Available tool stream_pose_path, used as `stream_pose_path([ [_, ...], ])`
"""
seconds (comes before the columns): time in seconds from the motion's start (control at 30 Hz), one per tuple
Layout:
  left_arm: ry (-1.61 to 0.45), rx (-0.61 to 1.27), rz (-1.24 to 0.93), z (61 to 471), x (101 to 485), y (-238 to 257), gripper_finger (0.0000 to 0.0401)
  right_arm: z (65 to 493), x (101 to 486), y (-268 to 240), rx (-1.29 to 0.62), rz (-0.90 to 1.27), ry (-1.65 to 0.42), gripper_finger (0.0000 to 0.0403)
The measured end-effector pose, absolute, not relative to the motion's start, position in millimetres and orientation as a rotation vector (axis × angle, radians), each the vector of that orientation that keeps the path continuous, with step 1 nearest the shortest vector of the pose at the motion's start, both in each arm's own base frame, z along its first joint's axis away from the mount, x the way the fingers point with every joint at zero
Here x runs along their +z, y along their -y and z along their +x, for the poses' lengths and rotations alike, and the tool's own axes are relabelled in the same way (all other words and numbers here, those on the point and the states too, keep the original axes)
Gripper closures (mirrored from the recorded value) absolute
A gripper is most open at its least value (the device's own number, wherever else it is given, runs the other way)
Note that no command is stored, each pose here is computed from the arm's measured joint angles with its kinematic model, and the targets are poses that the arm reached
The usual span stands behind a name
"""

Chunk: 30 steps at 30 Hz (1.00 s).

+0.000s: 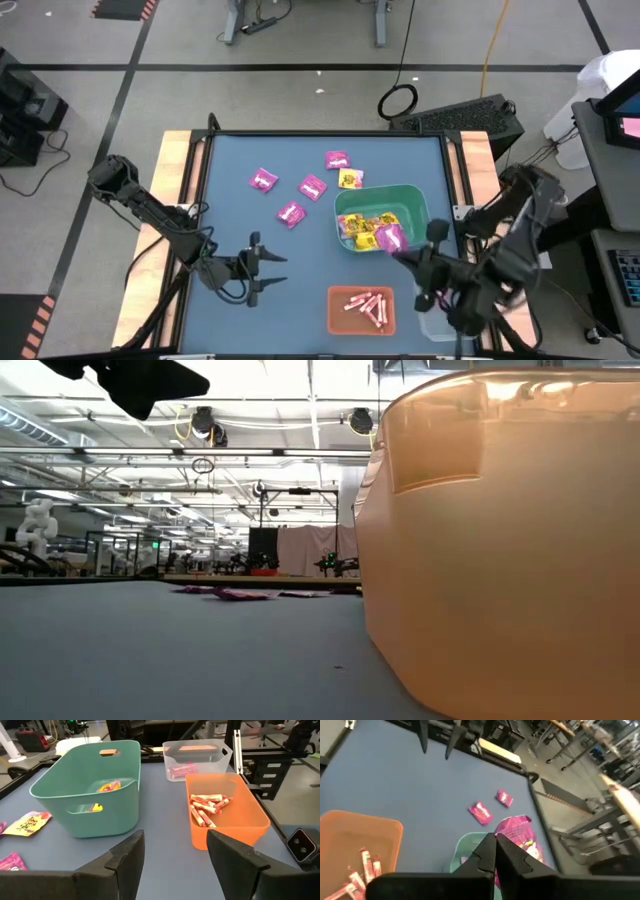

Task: Sort candy
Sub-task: Put the purple candy pack into the transparent bin

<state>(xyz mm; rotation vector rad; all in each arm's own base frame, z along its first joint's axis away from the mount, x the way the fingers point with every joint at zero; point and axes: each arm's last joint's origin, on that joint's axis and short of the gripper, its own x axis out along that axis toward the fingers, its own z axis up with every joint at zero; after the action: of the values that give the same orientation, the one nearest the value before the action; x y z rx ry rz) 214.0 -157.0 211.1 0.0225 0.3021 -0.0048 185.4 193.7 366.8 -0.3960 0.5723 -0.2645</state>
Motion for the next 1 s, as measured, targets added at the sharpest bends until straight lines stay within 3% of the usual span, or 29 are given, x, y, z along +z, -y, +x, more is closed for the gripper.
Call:
stream_pose_path([
  [0.27, -0.301, -0.003, 0.017, 214, 211, 157, 0.0182, 193, 316, -161, -0.019, -0.183, -0.321, 0.0403],
  [0.6, -0.299, 0.000, -0.007, 214, 211, 157, 0.0182, 203, 303, -124, 0.170, -0.100, 0.160, 0.0403],
  [1.0, -0.299, 0.001, -0.013, 214, 211, 157, 0.0182, 204, 296, -121, 0.173, -0.262, 0.159, 0.0403],
])
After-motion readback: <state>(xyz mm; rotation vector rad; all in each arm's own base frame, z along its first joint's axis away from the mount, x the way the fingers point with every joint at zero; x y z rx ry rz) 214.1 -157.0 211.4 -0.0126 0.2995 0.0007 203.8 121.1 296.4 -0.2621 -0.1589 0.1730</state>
